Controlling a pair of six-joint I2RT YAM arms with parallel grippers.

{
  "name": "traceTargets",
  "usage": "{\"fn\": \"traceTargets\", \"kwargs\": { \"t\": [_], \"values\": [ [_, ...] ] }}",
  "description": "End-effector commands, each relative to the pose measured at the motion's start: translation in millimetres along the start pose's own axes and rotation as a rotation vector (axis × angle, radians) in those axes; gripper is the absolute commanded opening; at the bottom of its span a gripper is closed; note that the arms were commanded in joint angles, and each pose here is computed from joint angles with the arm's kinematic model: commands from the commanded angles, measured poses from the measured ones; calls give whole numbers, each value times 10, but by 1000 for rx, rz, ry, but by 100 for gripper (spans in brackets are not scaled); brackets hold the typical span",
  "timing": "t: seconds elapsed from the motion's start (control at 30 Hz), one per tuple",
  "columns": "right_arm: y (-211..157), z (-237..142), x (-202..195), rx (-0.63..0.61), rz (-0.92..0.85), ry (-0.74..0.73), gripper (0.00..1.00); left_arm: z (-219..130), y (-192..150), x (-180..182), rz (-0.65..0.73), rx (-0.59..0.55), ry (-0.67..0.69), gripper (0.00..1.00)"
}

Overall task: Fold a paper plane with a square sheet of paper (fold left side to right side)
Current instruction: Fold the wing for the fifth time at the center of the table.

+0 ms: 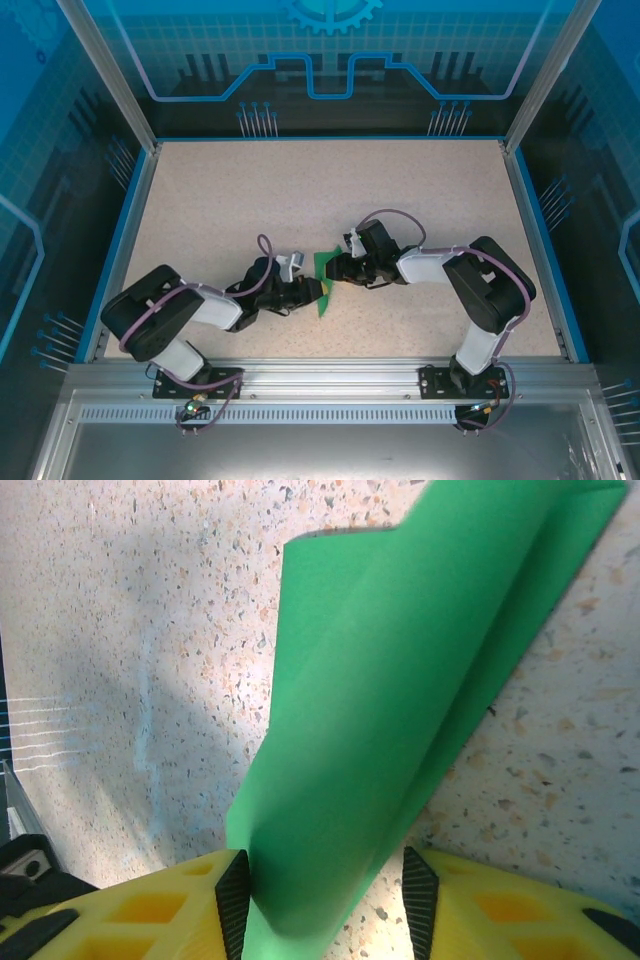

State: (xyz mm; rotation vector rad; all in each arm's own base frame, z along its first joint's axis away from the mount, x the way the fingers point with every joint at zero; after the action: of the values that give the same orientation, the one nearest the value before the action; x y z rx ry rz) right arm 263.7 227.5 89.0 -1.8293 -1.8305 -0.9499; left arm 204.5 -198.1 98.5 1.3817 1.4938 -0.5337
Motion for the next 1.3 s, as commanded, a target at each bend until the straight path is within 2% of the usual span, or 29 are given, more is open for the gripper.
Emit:
{"fn": "traceTargets", "kwargs": {
  "t": [0.0,0.33,0.8,1.27],
  "values": [
    [-92,124,-91,41,12,-51,47,-104,50,8,-13,-25,13,22],
    [-87,132,-85,43,8,-45,47,-272,309,136,-80,-73,65,29],
    [-89,128,-84,47,6,-43,47,48,500,188,-126,-18,-39,28],
    [-82,136,-75,49,4,-40,46,183,540,267,-148,9,-18,26]
  ]
}}
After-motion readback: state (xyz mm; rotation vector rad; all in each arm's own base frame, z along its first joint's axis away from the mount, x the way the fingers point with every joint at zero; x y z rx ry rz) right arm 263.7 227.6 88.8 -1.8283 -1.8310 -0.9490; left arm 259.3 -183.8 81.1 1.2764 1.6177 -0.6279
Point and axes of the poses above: each hand's point on the last joint's axis, 136 mm out from that joint toward the fingers, its own z axis out along the fingers, its own x axis along the line the jaws close on, y = z × x, the point moved 9 cm from there along -z, back along the fingers, and after that the axes turned 3 degrees about z, right-handed, at the moved point
